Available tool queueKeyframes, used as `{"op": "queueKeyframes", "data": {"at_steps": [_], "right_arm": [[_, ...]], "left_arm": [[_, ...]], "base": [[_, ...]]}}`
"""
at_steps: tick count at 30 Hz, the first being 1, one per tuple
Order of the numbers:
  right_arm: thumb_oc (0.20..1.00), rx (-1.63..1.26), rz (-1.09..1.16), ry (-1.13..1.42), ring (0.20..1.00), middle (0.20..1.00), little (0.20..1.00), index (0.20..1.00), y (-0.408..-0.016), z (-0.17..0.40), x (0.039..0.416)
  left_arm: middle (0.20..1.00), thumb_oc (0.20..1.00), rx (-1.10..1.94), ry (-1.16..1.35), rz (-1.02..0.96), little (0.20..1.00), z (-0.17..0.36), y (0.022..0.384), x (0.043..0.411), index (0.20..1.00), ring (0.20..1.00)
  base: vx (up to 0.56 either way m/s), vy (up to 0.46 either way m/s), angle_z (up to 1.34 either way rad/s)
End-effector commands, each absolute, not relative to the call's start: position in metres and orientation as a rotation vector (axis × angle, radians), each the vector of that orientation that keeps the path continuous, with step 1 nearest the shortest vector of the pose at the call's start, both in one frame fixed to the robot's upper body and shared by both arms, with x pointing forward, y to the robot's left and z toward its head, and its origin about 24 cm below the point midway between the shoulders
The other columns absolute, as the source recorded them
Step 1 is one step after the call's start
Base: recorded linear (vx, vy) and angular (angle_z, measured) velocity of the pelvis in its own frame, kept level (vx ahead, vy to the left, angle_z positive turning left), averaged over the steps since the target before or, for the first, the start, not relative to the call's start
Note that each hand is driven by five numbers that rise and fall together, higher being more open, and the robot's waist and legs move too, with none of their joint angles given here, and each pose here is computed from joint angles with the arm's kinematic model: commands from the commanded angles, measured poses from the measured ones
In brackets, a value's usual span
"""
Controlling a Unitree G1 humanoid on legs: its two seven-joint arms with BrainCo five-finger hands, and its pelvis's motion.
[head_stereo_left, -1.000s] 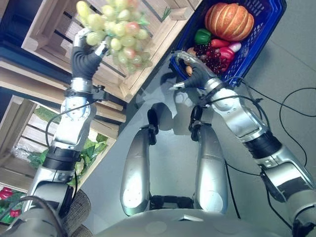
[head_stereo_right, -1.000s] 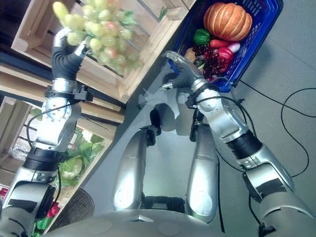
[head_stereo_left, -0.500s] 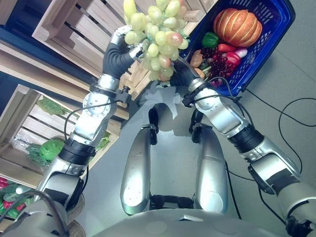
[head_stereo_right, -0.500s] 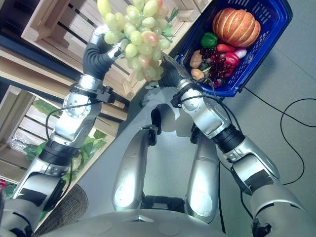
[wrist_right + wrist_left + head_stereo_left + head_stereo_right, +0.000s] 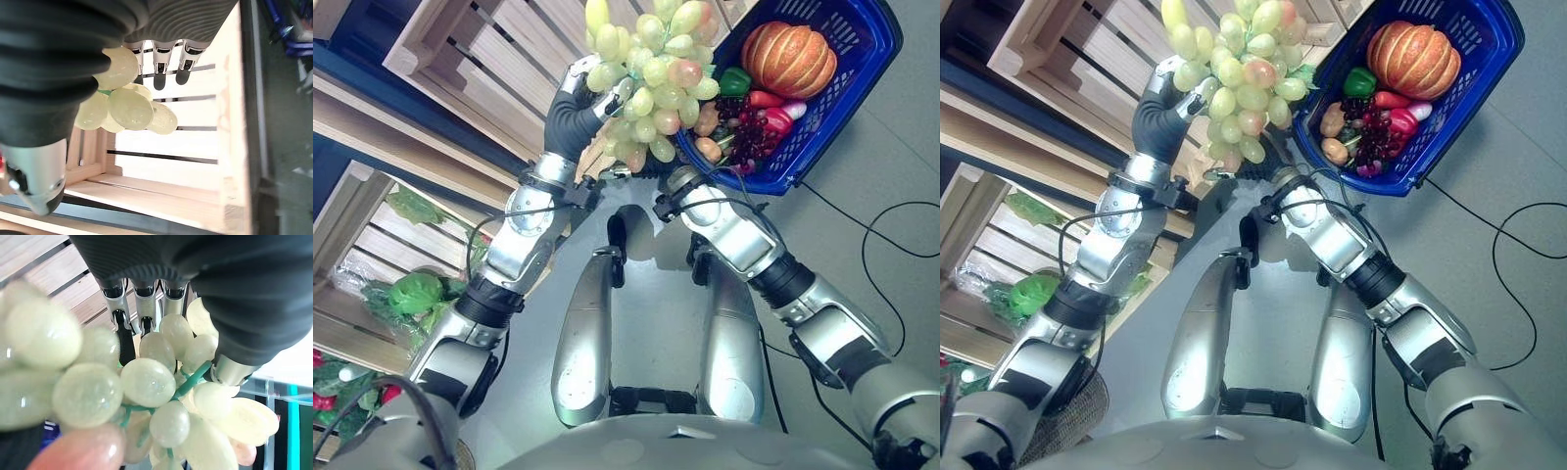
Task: Pick up fruits and vegetables into the basket
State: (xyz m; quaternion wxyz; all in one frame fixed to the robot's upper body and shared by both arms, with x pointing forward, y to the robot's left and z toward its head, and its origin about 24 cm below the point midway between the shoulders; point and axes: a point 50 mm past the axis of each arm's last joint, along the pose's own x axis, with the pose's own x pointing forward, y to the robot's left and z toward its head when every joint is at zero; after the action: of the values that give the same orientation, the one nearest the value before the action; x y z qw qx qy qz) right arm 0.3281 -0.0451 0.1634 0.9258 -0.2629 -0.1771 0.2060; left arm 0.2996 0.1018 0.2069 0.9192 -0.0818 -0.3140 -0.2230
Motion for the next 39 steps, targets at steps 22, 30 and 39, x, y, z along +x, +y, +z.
{"op": "queueKeyframes", "data": {"at_steps": [22,30,39], "right_arm": [[1.0,-0.292,0.552,-0.518,1.0,1.0,1.0,1.0,-0.026,0.192,0.303],[1.0,-0.365,0.518,-0.441,1.0,1.0,1.0,1.0,-0.033,0.179,0.313],[1.0,-0.4,0.463,-0.433,1.0,1.0,1.0,1.0,-0.038,0.179,0.316]], "left_arm": [[0.2,0.2,-0.316,-0.759,-0.533,0.2,0.217,0.087,0.274,0.2,0.2],[0.2,0.2,-0.316,-0.836,-0.509,0.2,0.227,0.092,0.271,0.2,0.2],[0.2,0.2,-0.316,-0.902,-0.488,0.2,0.237,0.094,0.267,0.2,0.2]], "base": [[0.0,0.0,0.0],[0.0,0.0,0.0],[0.0,0.0,0.0]]}}
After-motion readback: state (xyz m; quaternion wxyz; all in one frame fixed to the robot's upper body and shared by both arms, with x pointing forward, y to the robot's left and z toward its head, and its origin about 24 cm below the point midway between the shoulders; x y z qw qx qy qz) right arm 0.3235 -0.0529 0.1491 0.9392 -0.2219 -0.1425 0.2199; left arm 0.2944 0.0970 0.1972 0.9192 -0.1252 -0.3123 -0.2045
